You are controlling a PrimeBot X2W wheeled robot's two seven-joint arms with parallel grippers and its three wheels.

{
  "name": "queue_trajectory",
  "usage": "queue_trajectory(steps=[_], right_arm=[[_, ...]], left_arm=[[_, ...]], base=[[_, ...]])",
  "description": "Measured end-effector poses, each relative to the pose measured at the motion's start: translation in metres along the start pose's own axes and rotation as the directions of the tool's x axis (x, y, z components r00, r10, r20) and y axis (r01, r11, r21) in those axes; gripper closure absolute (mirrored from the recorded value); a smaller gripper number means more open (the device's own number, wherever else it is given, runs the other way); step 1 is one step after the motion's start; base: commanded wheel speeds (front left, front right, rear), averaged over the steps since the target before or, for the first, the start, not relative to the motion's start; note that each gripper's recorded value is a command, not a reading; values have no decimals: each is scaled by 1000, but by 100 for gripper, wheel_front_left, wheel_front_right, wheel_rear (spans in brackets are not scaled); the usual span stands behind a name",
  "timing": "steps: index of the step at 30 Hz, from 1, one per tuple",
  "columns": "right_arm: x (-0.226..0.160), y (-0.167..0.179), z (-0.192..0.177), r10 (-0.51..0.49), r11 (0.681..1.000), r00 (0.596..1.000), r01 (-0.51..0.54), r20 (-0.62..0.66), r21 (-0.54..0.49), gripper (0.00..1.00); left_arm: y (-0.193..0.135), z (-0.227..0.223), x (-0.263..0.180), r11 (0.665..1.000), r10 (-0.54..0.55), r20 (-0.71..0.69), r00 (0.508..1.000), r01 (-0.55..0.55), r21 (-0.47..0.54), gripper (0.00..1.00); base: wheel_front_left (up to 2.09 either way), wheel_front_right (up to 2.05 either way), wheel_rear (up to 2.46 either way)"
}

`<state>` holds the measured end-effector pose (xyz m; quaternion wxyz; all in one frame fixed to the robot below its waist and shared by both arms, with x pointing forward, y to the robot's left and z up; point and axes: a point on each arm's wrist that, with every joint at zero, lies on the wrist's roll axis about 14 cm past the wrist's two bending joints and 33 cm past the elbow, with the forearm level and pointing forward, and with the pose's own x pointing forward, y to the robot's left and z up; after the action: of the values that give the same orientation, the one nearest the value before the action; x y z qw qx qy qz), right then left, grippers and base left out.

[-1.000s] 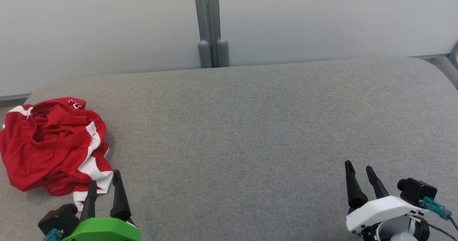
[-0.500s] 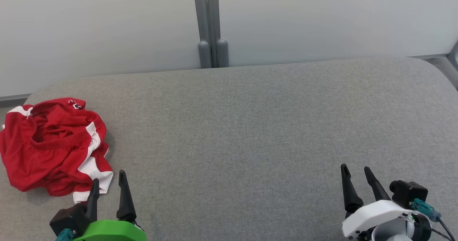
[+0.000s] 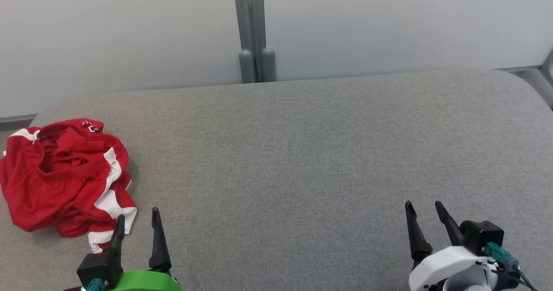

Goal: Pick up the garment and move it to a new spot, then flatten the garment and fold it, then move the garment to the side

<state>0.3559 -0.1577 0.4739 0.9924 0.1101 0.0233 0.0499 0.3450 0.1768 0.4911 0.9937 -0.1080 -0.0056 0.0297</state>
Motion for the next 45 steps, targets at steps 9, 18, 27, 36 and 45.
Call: queue_trajectory(steps=[9, 18, 27, 36, 45], right_arm=[[-2, 4, 1, 21, 998, 1000, -21, 9, -64, 0], [-3, 8, 0, 43, 991, 999, -42, 8, -124, 0], [-3, 9, -1, 50, 988, 999, -48, 8, -146, 0], [-3, 10, -1, 53, 988, 999, -51, 7, -146, 0], [6, 36, -7, 133, 980, 991, -134, -16, -150, 0]], left_arm=[[-4, 1, -3, 998, -19, 15, 1000, 18, 58, 0], [-5, 2, -4, 993, -30, 30, 999, 27, 116, 0], [-8, 2, -5, 989, -41, 33, 999, 35, 143, 0], [-5, 1, -6, 993, -29, 30, 999, 25, 119, 0], [24, 4, -19, 994, 71, 40, 997, -74, 85, 0]], base=[[0, 0, 0], [0, 0, 0], [0, 0, 0], [0, 0, 0], [0, 0, 0]])
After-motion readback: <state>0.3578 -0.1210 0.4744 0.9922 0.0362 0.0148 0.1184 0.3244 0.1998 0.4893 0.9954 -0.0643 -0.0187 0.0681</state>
